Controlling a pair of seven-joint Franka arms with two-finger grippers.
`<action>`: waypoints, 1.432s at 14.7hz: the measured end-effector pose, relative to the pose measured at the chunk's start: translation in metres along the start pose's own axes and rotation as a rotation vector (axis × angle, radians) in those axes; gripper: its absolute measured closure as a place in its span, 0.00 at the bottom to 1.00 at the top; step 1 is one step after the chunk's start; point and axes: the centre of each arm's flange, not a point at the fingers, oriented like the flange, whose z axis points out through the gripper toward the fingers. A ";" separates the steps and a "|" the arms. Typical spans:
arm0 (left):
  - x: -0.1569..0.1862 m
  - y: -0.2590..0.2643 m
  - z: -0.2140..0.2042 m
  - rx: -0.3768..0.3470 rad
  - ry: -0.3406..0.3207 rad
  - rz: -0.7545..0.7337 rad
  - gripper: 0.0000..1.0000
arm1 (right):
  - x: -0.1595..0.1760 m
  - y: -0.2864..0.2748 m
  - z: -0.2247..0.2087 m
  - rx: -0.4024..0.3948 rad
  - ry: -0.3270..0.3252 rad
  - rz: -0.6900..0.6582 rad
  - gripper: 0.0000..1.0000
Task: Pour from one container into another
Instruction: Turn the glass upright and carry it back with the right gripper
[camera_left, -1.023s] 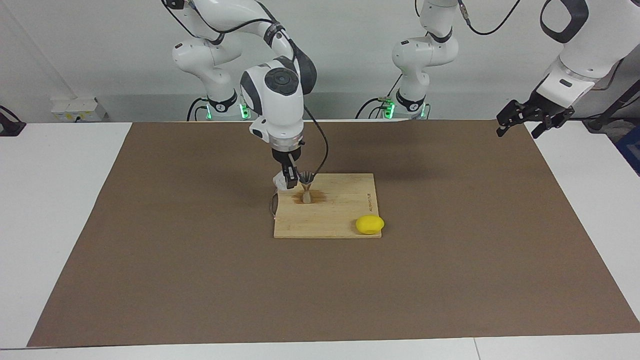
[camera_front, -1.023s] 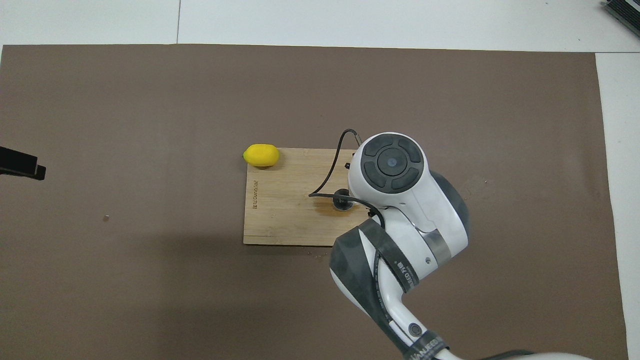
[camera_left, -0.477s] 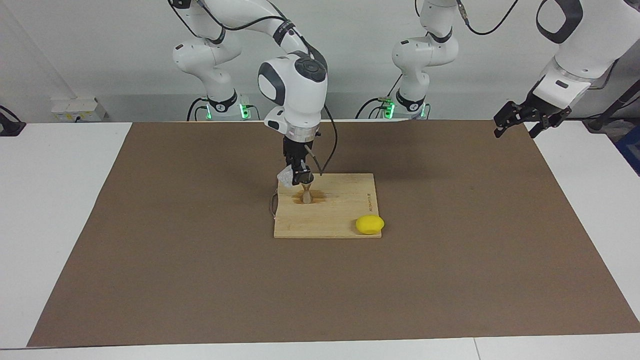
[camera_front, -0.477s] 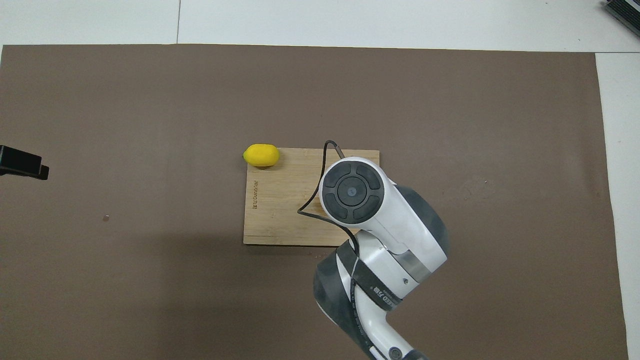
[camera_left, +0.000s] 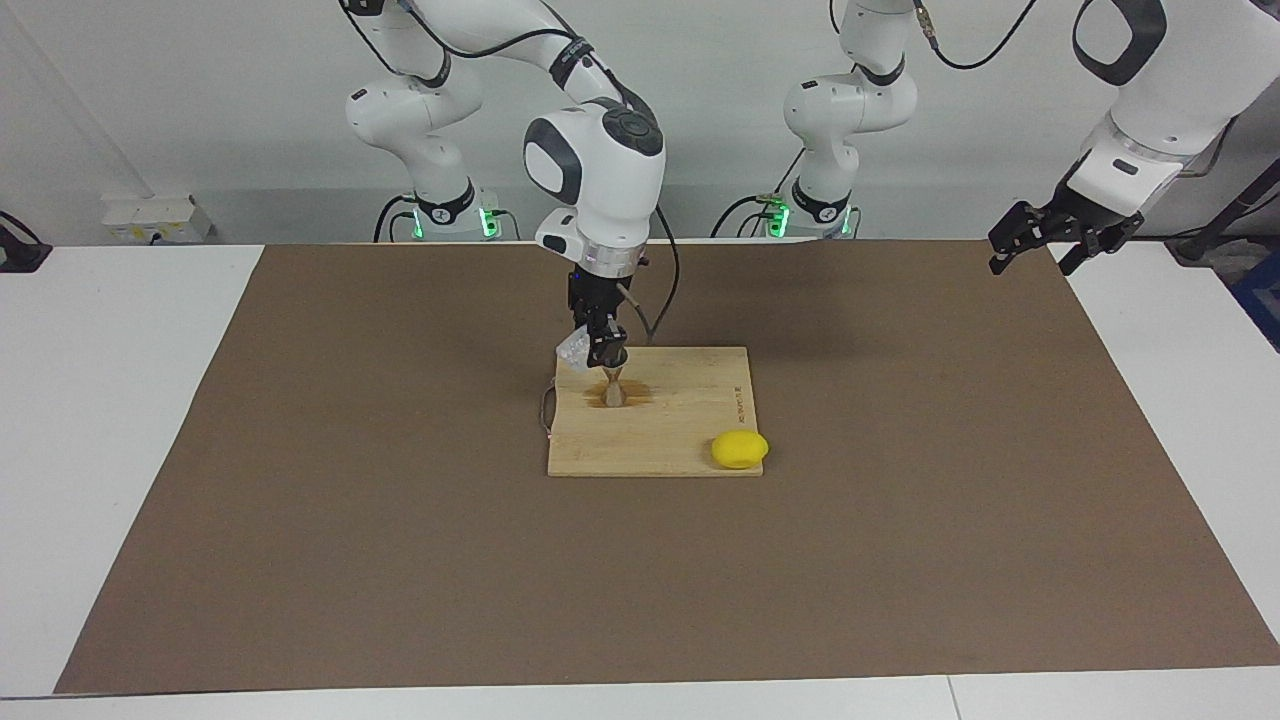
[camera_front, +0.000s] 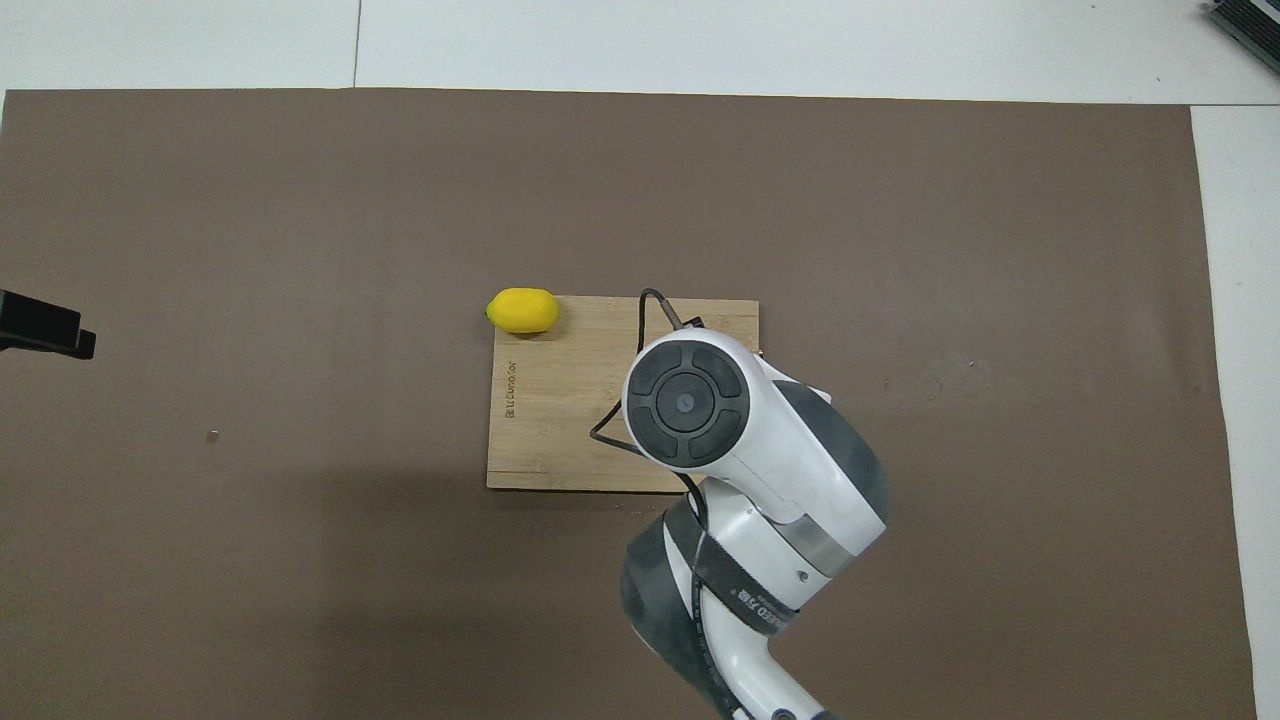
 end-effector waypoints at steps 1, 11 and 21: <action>0.000 -0.001 0.000 0.000 0.000 -0.006 0.00 | 0.000 0.000 0.000 0.000 0.000 0.000 0.49; -0.003 -0.005 -0.004 -0.001 0.007 -0.019 0.00 | 0.019 -0.002 0.007 -0.050 -0.117 0.102 0.49; -0.004 -0.007 -0.004 0.019 0.002 -0.022 0.00 | 0.064 -0.011 0.024 -0.108 -0.345 0.255 0.49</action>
